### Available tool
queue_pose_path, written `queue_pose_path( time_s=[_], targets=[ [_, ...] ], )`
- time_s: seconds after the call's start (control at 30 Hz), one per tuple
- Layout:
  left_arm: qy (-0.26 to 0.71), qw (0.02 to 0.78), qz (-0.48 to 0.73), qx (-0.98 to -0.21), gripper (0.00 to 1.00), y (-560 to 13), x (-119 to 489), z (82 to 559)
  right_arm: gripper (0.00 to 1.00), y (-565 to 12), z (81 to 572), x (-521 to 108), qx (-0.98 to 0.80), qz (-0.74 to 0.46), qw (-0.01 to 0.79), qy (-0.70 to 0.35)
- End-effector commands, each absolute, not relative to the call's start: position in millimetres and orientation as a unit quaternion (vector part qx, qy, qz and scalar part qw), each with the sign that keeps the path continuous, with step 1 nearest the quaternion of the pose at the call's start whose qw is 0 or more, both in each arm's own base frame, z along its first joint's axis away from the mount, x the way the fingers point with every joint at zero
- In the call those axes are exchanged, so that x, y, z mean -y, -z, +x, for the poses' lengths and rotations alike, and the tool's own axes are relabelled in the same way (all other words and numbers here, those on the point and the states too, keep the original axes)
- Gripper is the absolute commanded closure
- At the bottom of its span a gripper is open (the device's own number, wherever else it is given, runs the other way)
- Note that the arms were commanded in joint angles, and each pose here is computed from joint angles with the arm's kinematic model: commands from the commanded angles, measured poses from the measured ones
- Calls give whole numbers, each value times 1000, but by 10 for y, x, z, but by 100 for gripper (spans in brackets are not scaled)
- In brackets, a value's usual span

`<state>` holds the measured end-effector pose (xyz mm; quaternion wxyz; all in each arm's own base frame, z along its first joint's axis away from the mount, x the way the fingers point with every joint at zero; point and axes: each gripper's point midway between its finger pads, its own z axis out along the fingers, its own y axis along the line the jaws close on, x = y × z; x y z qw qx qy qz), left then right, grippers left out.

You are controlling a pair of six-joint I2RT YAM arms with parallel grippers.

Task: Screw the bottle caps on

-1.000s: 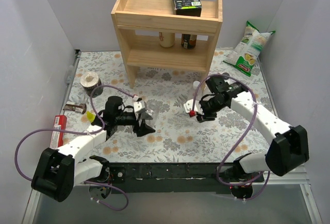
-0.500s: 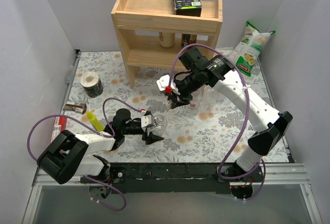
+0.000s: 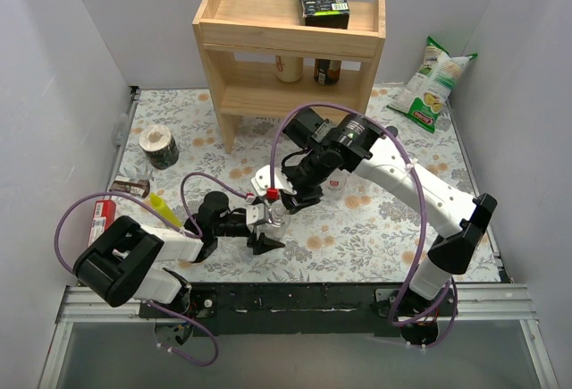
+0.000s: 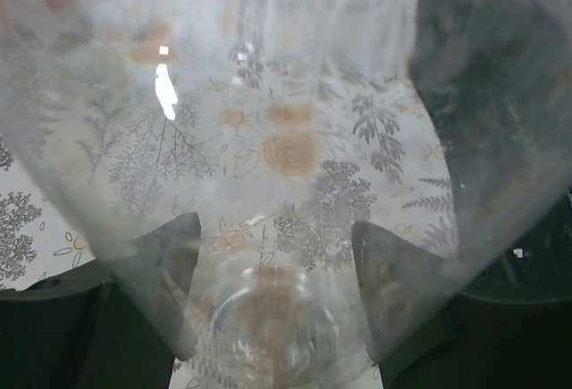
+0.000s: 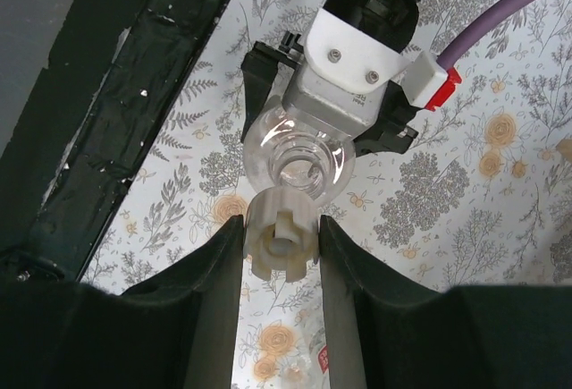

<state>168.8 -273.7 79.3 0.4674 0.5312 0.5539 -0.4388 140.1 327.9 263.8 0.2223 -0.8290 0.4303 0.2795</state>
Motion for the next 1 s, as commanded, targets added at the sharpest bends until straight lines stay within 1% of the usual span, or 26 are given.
queue_pose_path(
  time_s=[0.0,0.13,0.37,0.97],
  targets=[
    [441,476,548,-528,100,-884,2805,1674,79,-2558,1488,-3305,-451,-832,207,-248],
    [442,478,551,-523,100,-906,2814,1652,79,-2474,1485,-3338,-454,-836,196,-238],
    [441,485,556,-511,100,-939,2838,1624,79,-2454,1394,-3389,-444,-837,196,-252],
    [433,496,509,-555,100,-923,2829,1767,78,-2530,1174,-3384,-408,-841,189,-301]
  ],
)
